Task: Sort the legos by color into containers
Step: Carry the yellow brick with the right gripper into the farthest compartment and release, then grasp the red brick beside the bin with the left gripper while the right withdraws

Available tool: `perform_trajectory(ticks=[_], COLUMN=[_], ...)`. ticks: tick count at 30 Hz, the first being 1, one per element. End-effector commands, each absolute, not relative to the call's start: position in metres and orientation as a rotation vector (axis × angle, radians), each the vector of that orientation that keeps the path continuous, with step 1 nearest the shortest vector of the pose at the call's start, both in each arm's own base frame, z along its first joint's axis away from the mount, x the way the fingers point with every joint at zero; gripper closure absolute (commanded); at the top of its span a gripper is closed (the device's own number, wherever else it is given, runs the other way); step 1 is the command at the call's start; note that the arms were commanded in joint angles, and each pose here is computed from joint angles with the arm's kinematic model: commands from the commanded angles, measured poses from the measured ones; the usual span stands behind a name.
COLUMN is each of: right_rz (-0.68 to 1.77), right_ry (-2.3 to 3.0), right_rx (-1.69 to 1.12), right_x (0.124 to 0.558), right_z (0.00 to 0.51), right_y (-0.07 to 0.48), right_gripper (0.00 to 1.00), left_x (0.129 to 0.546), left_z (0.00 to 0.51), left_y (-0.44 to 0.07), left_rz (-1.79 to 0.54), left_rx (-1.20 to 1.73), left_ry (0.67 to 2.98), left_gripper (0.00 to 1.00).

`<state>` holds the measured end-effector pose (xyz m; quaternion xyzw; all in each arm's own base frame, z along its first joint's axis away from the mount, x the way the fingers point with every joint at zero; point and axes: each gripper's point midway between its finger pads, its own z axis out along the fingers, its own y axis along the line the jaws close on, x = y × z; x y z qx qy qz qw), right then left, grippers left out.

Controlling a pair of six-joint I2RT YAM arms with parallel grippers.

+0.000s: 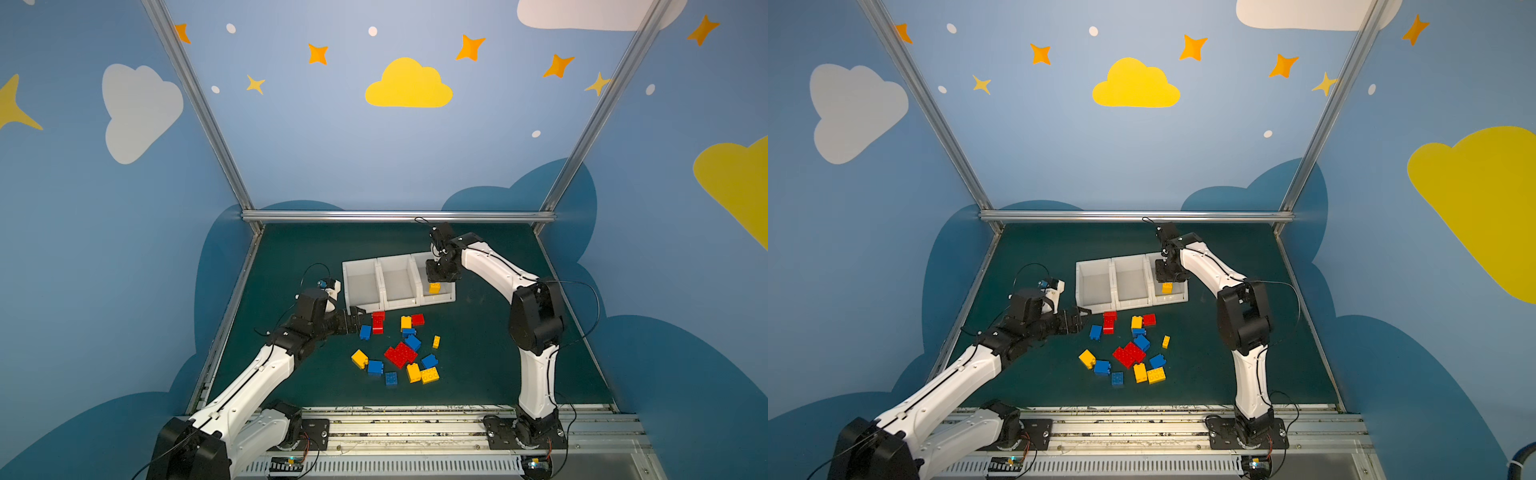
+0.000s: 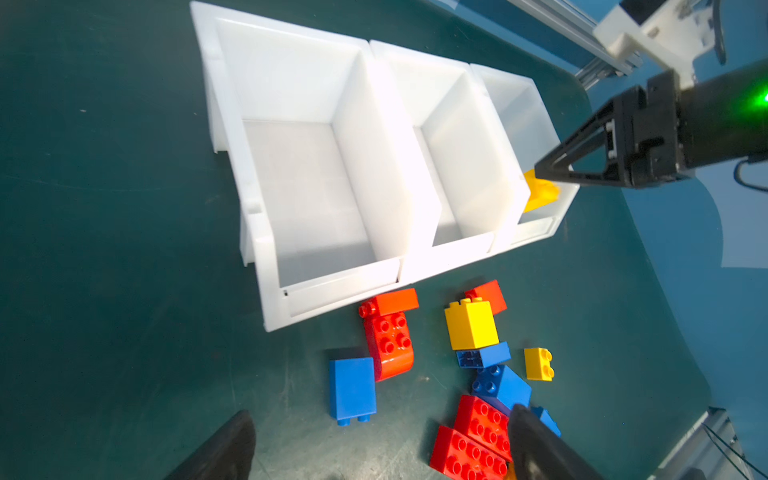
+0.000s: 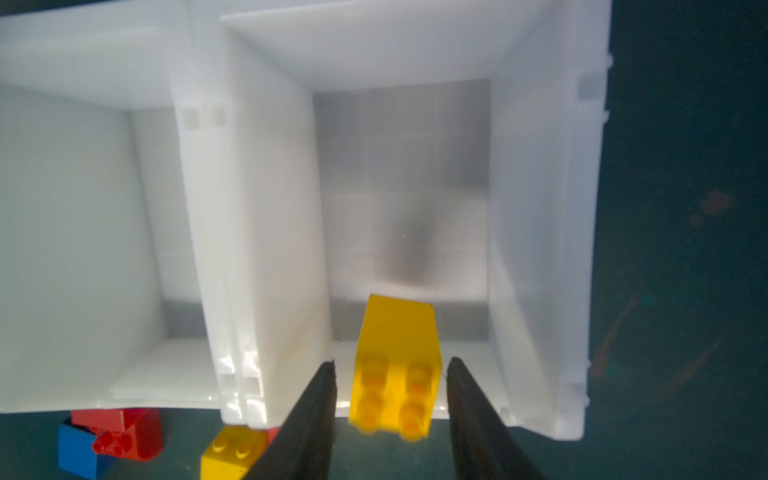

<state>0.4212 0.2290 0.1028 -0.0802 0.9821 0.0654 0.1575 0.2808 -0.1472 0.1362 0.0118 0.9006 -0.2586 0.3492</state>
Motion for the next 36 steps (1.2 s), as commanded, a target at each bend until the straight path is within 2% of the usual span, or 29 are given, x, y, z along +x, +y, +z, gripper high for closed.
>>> perform_trajectory(ticks=[1,4,13,23,36], right_rz=[0.2,0.21,0.264,0.31,0.265], right_ry=[2.794,2.782,2.726,2.723,2.771], right_rx=[-0.226,-0.224,-0.217,-0.194,-0.127], right_x=[0.425,0.424,0.408,0.363,0.302], right_z=[0.115,0.122,0.15,0.159,0.142], right_y=[0.231,0.231,0.229,0.225,0.204], right_gripper=[0.43,0.38,0.35,0.35,0.35], left_x=[0.278,0.278,0.277,0.272,0.272], left_z=[0.134,0.132,0.129,0.118,0.103], left_y=[-0.153,-0.156,-0.16,-0.166,-0.177], left_rz=[-0.694,-0.698,-0.704,-0.666,-0.615], left_rx=[0.052,0.058,0.073,0.096,0.116], left_ry=[2.343,2.351,2.366,2.415,2.482], left_gripper=[0.07,0.07,0.1,0.12,0.14])
